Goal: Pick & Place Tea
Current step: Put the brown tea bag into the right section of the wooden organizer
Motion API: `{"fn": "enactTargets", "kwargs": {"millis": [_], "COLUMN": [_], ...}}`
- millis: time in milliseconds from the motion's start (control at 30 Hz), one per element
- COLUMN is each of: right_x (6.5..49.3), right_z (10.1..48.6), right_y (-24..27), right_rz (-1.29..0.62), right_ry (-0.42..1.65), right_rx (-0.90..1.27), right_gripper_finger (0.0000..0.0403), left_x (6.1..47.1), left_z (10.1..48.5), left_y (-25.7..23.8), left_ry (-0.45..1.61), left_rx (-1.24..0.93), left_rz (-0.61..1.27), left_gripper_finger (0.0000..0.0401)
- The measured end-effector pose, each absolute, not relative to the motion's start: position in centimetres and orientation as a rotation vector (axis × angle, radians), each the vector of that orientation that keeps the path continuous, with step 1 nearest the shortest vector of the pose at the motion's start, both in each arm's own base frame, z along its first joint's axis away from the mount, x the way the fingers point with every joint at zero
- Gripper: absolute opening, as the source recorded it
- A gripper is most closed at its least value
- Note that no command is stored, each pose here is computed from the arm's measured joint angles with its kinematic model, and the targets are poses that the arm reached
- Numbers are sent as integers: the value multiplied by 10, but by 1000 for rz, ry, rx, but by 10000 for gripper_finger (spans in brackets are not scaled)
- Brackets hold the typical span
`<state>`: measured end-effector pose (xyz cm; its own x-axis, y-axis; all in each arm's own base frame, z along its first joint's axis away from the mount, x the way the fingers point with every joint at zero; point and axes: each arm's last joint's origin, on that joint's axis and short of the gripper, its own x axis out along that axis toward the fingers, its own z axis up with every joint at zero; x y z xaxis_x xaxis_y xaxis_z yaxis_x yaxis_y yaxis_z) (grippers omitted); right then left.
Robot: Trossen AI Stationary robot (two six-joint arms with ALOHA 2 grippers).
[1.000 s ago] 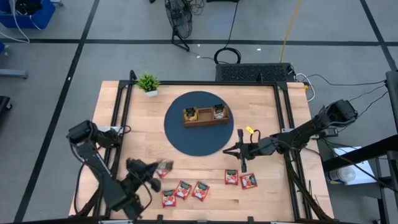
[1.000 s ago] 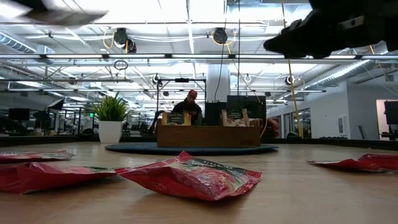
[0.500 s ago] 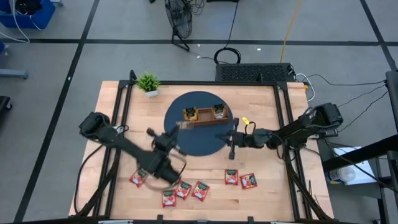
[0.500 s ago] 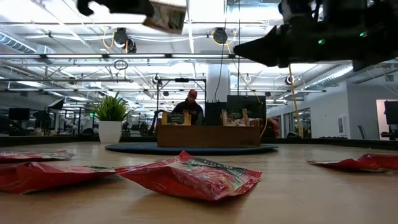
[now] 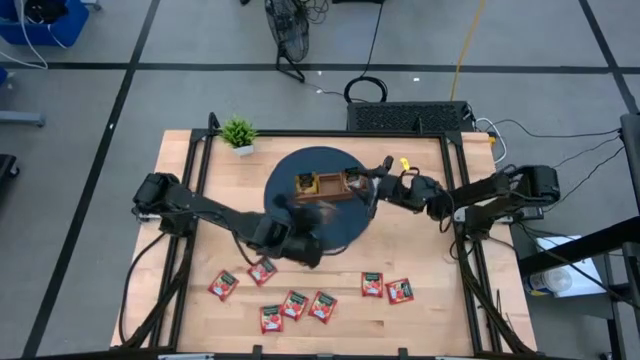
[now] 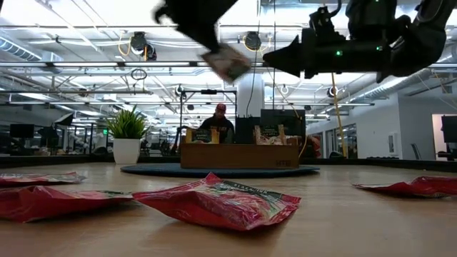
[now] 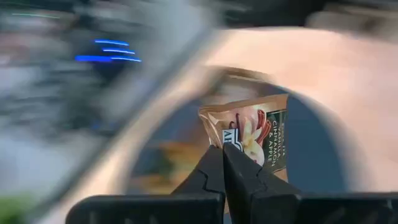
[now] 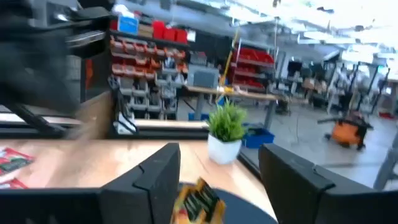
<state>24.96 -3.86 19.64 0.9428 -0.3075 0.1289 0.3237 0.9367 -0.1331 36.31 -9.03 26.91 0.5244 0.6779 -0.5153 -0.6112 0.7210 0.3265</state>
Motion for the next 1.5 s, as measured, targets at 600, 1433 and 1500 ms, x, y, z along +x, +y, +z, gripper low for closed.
{"fn": "enactTargets", "kwargs": {"millis": [600, 1433, 1500], "right_x": [200, 243, 243], "right_z": [208, 198, 198], "right_y": [-42, -59, -59], "right_rz": [-530, -347, -348], "right_ry": [276, -159, -158], "right_rx": [-81, 34, 37], "right_gripper_finger": [193, 184, 177], "left_x": [353, 344, 344], "left_z": [261, 219, 219], "left_y": [75, 115, 115], "left_ry": [288, -57, -56], "left_rx": [-132, 12, 13], "left_rz": [232, 221, 221], "left_gripper_finger": [1, 1, 2]}}
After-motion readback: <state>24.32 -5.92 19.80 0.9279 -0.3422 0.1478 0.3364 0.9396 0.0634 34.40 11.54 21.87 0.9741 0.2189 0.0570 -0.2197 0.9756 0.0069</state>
